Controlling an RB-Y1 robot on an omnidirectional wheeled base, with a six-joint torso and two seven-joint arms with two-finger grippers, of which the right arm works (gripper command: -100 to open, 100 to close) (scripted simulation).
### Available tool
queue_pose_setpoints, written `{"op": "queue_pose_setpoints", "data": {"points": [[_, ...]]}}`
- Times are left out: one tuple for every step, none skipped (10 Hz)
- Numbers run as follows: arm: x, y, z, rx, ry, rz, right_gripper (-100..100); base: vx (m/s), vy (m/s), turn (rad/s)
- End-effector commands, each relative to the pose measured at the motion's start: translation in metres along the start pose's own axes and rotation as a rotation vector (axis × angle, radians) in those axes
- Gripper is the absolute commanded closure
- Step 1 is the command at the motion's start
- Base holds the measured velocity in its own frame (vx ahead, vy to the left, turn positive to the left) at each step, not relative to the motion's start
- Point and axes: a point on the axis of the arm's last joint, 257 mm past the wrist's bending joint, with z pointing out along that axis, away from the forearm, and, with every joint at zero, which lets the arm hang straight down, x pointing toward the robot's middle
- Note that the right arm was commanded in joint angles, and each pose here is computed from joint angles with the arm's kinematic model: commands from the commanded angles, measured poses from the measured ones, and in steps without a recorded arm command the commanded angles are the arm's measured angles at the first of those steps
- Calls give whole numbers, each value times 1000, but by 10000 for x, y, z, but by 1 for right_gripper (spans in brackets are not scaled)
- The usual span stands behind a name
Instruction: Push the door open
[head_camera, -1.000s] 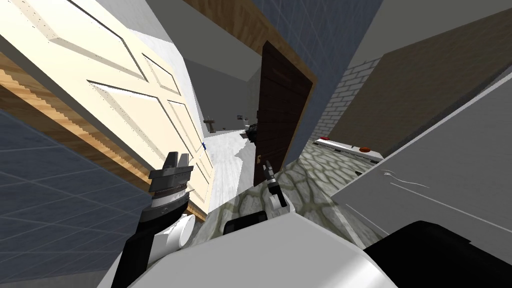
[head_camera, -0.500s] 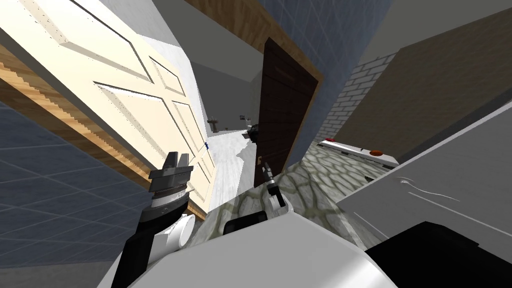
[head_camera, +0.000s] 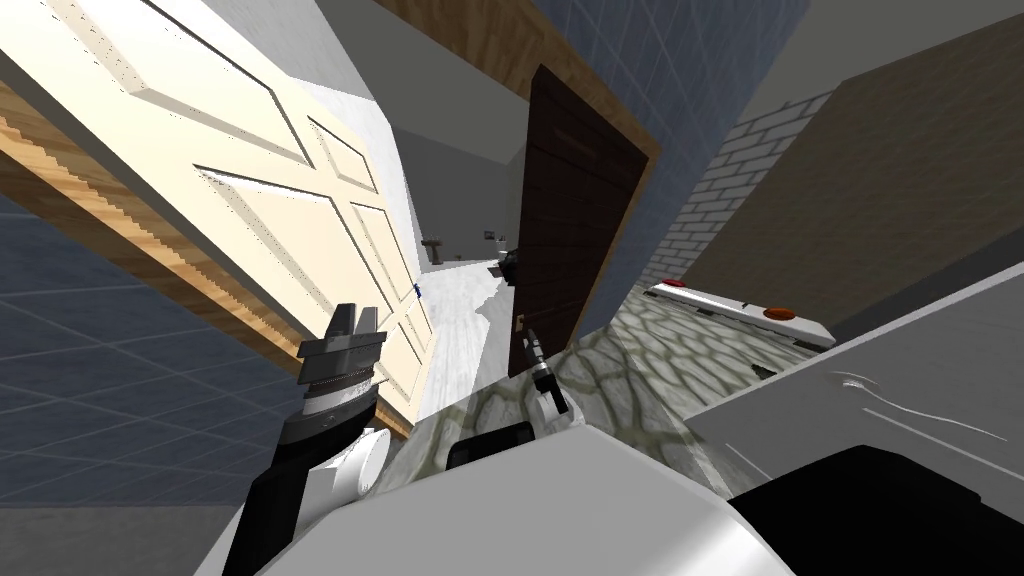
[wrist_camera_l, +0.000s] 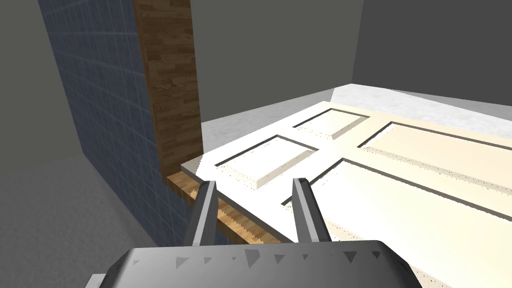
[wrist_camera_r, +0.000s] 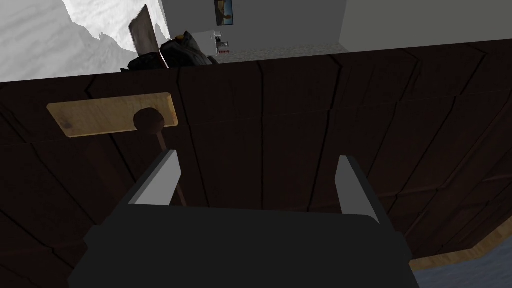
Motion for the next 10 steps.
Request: {"op": "queue_pose_setpoints", "data": {"points": [[-30, -96, -17, 18, 0, 0, -100, 25, -54, 59], [-34, -170, -13, 29, 3, 1, -100, 31, -67, 107], [-43, -222, -37, 41, 1, 0, -100, 24, -56, 65], [-55, -317, -46, 57, 3, 0, -100, 38, -67, 95], [-60, -344, -60, 63, 2, 0, -100, 32, -62, 59], [-68, -397, -53, 70, 3, 0, -100, 22, -66, 98], [-79, -452, -83, 84, 2, -2, -100, 12, -57, 46], [-102, -558, -108, 104, 1, -4, -100, 17, -62, 88], [-117, -614, -110, 113, 2, -5, -100, 31, -87, 149], [-125, -653, -133, 123, 0, -6, -100, 23, -75, 50]]}}
